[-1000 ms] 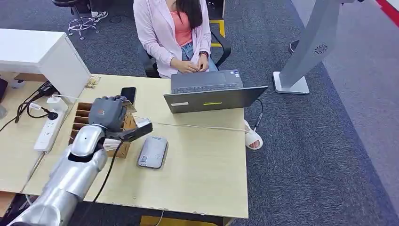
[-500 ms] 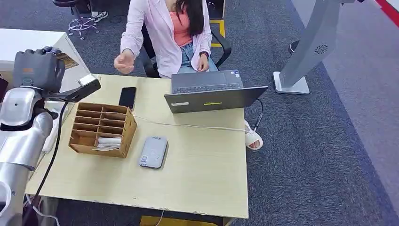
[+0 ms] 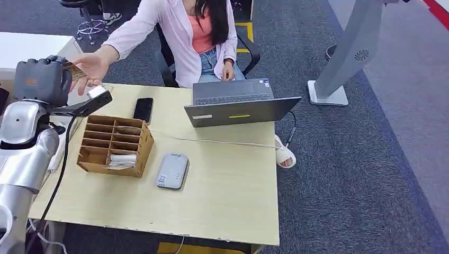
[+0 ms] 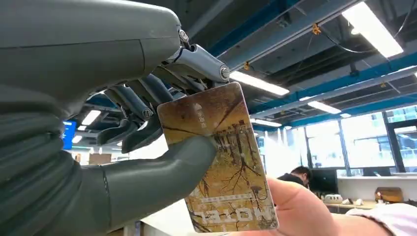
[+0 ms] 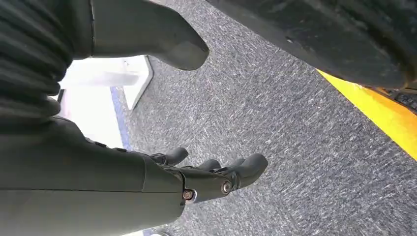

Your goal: Pass the card to the sensor for recognition and then transmit it.

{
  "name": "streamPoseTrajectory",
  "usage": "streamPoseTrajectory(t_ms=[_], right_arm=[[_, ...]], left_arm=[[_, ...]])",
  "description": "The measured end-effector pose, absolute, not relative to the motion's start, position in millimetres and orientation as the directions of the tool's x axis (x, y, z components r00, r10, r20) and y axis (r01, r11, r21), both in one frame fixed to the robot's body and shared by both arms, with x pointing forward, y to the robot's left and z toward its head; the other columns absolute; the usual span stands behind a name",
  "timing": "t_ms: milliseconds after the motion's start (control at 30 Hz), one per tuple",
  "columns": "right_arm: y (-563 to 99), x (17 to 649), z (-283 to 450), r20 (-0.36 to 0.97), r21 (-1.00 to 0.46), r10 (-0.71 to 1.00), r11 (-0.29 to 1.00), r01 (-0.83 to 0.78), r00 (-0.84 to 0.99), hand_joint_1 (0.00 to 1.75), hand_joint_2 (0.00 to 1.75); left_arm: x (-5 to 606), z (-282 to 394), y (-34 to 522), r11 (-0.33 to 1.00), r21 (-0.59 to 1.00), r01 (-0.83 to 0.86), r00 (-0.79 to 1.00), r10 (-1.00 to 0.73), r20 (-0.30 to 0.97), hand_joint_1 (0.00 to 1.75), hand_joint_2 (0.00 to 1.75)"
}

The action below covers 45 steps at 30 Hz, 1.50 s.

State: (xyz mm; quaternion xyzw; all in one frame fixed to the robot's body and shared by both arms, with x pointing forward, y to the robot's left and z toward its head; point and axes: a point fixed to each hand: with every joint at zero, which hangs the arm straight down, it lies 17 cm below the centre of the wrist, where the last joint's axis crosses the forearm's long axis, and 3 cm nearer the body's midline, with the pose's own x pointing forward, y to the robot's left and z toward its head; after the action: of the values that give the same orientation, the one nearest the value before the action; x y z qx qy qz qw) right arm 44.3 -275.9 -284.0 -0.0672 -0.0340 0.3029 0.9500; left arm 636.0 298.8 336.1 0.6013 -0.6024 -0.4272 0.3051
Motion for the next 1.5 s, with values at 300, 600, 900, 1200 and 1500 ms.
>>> streamPoseTrajectory(t_ms=[300,600,900,1200,1500], right_arm=[[-276,44,-284,0.023,-0.148,0.574,0.812,-0.565,0.818,0.00,1.75],[-276,44,-284,0.023,-0.148,0.574,0.811,-0.566,0.818,0.00,1.75],[-277,43,-284,0.017,-0.149,0.556,0.823,-0.548,0.831,0.00,1.75],[-278,44,-284,0.016,-0.153,0.547,0.828,-0.539,0.837,0.00,1.75],[-279,42,-284,0.005,-0.156,0.525,0.841,-0.518,0.851,0.00,1.75]], left_arm=[[636,321,301,-0.069,0.902,-0.427,-0.094,-0.988,-0.120,0.00,1.75],[636,320,301,-0.068,0.902,-0.425,-0.093,-0.989,-0.119,0.00,1.75],[632,304,293,-0.028,0.918,-0.395,-0.120,-0.989,-0.082,0.00,1.75],[614,289,269,0.028,0.914,-0.404,-0.172,-0.984,-0.046,0.00,1.75],[587,281,246,0.148,0.889,-0.434,-0.264,-0.964,0.031,0.00,1.75]])
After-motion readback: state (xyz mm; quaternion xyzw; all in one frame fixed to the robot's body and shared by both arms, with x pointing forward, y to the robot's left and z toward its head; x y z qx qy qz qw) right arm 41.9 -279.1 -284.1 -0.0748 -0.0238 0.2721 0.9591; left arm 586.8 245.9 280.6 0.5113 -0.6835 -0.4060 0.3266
